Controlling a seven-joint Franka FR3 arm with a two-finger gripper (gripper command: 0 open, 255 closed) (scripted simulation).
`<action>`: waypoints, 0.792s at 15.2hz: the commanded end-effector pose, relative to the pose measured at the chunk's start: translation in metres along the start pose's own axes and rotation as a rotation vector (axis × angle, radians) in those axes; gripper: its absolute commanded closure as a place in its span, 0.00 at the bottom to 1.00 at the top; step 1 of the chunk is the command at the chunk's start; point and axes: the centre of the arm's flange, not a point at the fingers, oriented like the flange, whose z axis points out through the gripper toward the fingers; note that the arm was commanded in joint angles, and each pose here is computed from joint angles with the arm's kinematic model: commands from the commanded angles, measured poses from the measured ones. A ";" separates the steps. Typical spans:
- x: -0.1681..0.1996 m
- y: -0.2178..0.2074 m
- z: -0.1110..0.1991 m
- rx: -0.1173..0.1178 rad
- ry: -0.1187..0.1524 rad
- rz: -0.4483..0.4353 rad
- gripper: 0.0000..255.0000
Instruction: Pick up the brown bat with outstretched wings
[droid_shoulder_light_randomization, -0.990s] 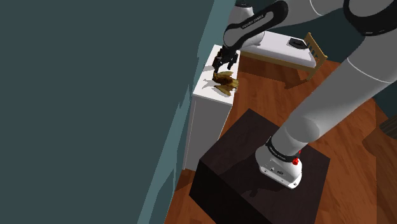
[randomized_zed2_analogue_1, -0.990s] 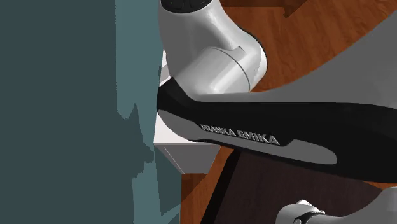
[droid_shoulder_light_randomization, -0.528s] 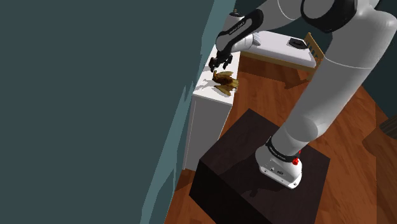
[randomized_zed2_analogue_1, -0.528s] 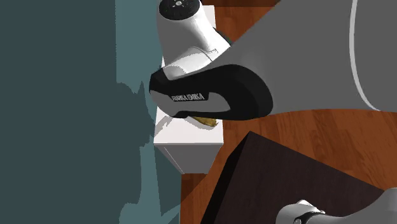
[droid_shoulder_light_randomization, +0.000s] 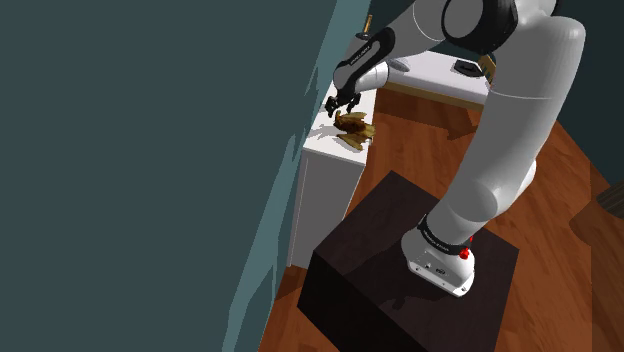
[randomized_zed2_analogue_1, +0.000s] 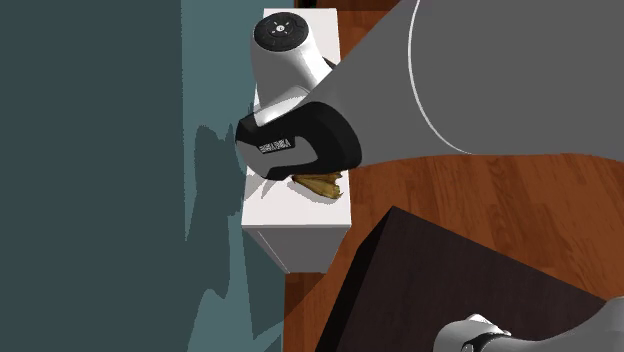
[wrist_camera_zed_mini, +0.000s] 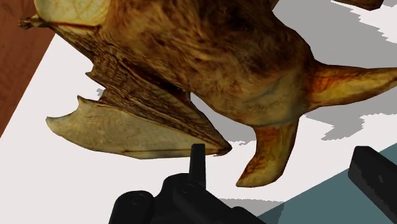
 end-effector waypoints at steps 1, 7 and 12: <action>-0.001 -0.001 0.010 0.000 0.001 0.000 0.00; -0.002 -0.002 0.014 0.000 0.001 0.000 1.00; -0.001 -0.002 0.014 0.000 0.001 0.000 1.00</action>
